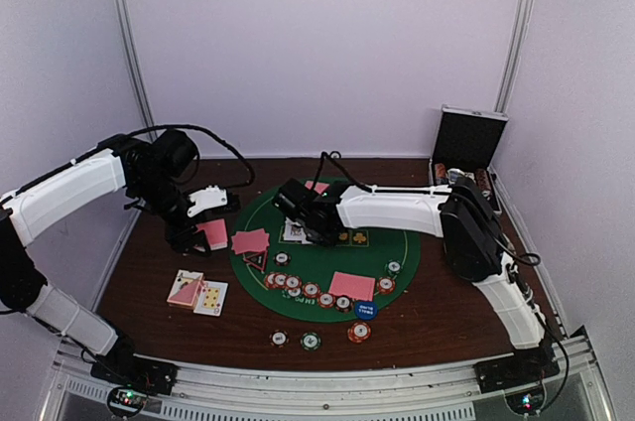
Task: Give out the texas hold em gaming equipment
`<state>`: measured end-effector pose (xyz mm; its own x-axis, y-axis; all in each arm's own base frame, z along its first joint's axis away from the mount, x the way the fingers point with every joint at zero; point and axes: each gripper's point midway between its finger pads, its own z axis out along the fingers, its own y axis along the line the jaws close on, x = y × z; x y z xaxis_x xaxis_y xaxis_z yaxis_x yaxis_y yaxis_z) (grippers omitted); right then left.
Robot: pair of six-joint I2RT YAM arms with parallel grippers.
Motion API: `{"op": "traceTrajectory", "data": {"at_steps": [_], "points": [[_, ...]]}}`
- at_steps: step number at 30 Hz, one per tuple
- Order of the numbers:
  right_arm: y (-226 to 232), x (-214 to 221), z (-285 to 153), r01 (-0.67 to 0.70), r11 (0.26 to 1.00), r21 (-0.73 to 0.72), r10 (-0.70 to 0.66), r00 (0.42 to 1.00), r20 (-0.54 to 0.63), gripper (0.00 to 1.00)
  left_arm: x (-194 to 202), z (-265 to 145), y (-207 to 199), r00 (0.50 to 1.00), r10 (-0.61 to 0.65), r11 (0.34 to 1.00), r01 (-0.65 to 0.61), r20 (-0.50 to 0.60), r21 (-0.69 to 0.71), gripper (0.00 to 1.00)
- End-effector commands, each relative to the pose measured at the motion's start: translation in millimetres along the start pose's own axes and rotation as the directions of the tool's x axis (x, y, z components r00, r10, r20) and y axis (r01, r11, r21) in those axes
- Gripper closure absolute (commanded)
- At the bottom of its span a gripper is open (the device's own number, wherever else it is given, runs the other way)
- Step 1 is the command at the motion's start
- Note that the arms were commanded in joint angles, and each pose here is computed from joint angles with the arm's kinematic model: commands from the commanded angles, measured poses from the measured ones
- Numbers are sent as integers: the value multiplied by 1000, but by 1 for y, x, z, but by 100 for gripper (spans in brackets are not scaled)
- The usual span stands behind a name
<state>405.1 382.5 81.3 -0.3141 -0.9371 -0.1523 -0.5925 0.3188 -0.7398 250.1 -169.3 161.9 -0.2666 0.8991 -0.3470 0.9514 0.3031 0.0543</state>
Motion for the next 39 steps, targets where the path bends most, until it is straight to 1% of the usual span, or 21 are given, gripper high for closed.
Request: {"op": "traceTrajectory", "data": {"at_steps": [1, 4, 8, 10, 17, 19, 21, 23, 24, 25, 26, 27, 29, 31, 33, 35, 36, 38, 39], "points": [[5, -11, -5, -16, 1000, 2, 16, 999, 37, 99, -6, -7, 4, 999, 11, 999, -10, 35, -34, 100], [11, -10, -9, -36, 998, -45, 38, 998, 41, 88, -6, -8, 5, 999, 12, 999, -11, 37, -39, 100], [17, -9, -17, -52, 995, -88, 57, 997, 53, 68, -6, -8, 5, 999, 12, 999, -11, 35, -38, 100], [18, -5, -18, -55, 994, -94, 60, 997, 48, 63, -7, -8, 4, 999, 14, 999, -12, 38, -35, 100], [18, 9, -19, -58, 993, -99, 60, 998, 20, 60, -8, -10, 5, 999, 15, 999, -13, 40, -40, 100], [16, 15, -19, -75, 991, -112, 76, 997, 5, 57, -8, -11, 5, 999, 18, 999, -16, 40, -44, 100], [10, 17, -22, -129, 983, -132, 130, 992, 0, 53, -7, -11, 5, 999, 18, 999, -16, 40, -43, 100], [-6, 17, -28, -234, 958, -167, 239, 971, 6, 50, -8, -11, 5, 999, 17, 999, -15, 40, -41, 100], [-16, 16, -34, -303, 933, -195, 311, 950, 11, 49, -8, -10, 5, 999, 16, 999, -14, 40, -39, 100], [-29, 15, -40, -375, 901, -220, 388, 922, 16, 46, -8, -11, 5, 999, 16, 999, -14, 42, -40, 100], [-45, 12, -52, -445, 858, -258, 468, 883, 33, 40, -9, -11, 5, 999, 15, 999, -13, 43, -39, 100], [-55, 9, -61, -518, 798, -309, 554, 832, 35, 35, -9, -12, 5, 999, 18, 999, -16, 45, -39, 100], [-70, 1, -80, -601, 684, -414, 675, 737, 45, 30, -11, -13, 5, 999, 20, 999, -18, 50, -40, 100], [-78, -5, -92, -651, 570, -501, 759, 651, 17, 27, -12, -13, 6, 998, 19, 999, -17, 53, -40, 100], [-77, -11, -100, -669, 457, -586, 807, 589, -43, 26, -12, -13, 5, 998, 20, 999, -18, 54, -36, 100], [-65, -24, -112, -650, 320, -689, 834, 539, -120, 23, -12, -13, 5, 998, 20, 999, -18, 56, -33, 100], [-56, -37, -124, -610, 231, -758, 840, 518, -161, 19, -12, -12, 4, 998, 17, 999, -15, 55, -31, 100], [-37, -50, -135, -580, 71, -811, 837, 478, -269, 16, -14, -13, 4, 998, 15, 1000, -14, 60, -28, 100], [-31, -62, -143, -538, -5, -843, 838, 457, -297, 14, -14, -12, 4, 998, 13, 1000, -11, 62, -25, 100]]}}
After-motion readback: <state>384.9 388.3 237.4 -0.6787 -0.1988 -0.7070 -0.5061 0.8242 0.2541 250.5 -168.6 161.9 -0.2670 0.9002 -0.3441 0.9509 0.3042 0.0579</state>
